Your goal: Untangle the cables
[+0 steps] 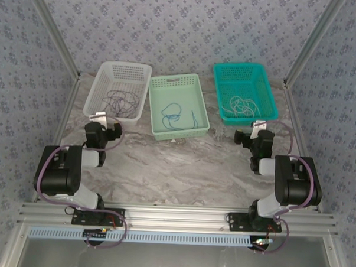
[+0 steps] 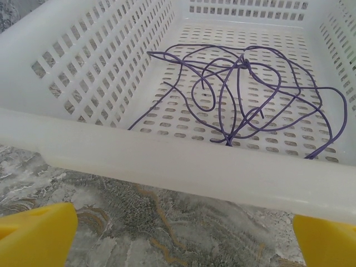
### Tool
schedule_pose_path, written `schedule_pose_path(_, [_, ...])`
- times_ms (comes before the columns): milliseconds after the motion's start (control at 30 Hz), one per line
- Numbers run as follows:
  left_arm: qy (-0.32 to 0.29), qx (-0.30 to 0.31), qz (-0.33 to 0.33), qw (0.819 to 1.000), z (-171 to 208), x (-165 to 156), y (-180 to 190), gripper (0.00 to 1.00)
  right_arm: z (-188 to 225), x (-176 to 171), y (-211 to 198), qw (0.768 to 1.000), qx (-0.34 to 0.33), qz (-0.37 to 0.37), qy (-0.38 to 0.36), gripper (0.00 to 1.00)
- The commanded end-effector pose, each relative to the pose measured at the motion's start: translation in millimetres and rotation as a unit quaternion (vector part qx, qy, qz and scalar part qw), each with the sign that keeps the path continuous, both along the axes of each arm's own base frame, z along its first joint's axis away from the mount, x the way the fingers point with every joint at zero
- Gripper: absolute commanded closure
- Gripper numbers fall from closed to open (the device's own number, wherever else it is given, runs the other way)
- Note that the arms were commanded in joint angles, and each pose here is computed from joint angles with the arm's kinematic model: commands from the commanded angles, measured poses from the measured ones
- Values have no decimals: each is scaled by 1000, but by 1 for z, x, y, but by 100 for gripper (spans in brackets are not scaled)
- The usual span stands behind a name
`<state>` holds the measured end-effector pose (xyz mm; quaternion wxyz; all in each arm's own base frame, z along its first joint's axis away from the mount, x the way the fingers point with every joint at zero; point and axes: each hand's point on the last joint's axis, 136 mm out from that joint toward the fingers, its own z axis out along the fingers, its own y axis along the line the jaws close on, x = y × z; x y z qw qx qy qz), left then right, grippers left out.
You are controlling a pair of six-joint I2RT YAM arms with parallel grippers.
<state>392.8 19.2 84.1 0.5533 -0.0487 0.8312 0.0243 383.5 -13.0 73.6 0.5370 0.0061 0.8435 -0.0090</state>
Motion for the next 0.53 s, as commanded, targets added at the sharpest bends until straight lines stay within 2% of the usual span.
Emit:
schedule_pose_path(0, [-5,8,3,1000,5,3,2,1,9,7,-1,1000,-8,-1,-11,0])
schedule_pose_path(500, [-5,8,4,1000,5,4,2,1,9,7,0,1000,-11,-3,-11,0])
